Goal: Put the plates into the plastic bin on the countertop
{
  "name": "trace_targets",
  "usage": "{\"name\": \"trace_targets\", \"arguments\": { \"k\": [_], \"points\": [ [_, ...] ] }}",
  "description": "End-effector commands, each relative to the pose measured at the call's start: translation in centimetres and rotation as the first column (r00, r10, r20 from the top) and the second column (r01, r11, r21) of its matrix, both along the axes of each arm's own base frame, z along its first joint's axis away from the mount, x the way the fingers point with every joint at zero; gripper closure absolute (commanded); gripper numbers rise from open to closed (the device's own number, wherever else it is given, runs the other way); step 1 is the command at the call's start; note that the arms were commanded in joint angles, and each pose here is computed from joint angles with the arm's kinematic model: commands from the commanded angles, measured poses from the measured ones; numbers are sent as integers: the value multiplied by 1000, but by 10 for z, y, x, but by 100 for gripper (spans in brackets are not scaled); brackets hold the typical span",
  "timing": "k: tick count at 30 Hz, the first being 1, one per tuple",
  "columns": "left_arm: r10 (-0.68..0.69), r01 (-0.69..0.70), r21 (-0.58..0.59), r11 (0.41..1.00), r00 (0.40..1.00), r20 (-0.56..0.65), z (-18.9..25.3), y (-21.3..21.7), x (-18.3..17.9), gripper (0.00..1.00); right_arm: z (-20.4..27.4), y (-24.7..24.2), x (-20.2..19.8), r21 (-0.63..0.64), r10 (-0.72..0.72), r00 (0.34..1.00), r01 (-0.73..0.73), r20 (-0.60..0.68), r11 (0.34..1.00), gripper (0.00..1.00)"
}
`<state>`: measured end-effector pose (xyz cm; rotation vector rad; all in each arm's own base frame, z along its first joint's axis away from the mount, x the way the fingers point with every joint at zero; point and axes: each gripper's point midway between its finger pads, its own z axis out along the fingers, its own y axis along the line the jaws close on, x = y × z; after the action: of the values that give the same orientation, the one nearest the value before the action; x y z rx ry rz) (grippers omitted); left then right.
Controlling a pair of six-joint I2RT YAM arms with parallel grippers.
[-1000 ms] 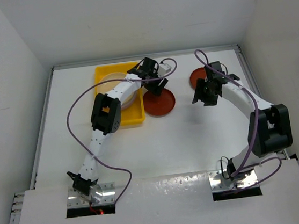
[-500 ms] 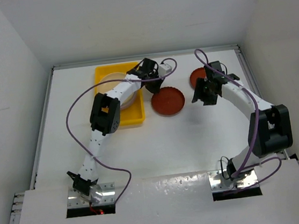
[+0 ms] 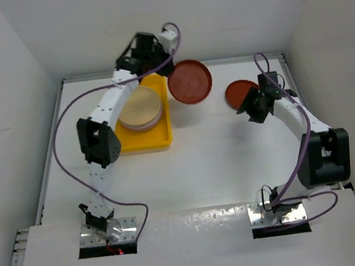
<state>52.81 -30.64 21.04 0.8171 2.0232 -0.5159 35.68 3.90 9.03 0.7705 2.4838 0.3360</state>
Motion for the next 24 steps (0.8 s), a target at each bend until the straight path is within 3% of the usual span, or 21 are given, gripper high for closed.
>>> {"name": "trace_targets", "arguments": {
  "k": [1, 5, 10, 21, 24],
  "points": [
    [128, -110, -111, 988, 977, 168, 109, 74, 10, 100, 15, 4, 19, 33, -40, 997, 37, 66, 999, 44],
    [271, -269, -36, 962, 957, 106, 83, 164, 12, 100, 10, 12, 27, 54, -38, 998, 35, 52, 998, 45],
    [379, -378, 48, 924, 925, -13, 26, 231, -4, 100, 4, 20, 40, 69, -24, 999, 22, 21, 997, 45],
    [469, -456, 115, 883, 869, -157, -49, 268, -1, 100, -7, 35, 41, 60, 21, 1000, -19, -19, 998, 45],
    [464, -446, 133, 885, 867, -181, -63, 268, -5, 92, -16, 36, 38, 134, 2, 998, 6, -56, 991, 45]
  ]
}}
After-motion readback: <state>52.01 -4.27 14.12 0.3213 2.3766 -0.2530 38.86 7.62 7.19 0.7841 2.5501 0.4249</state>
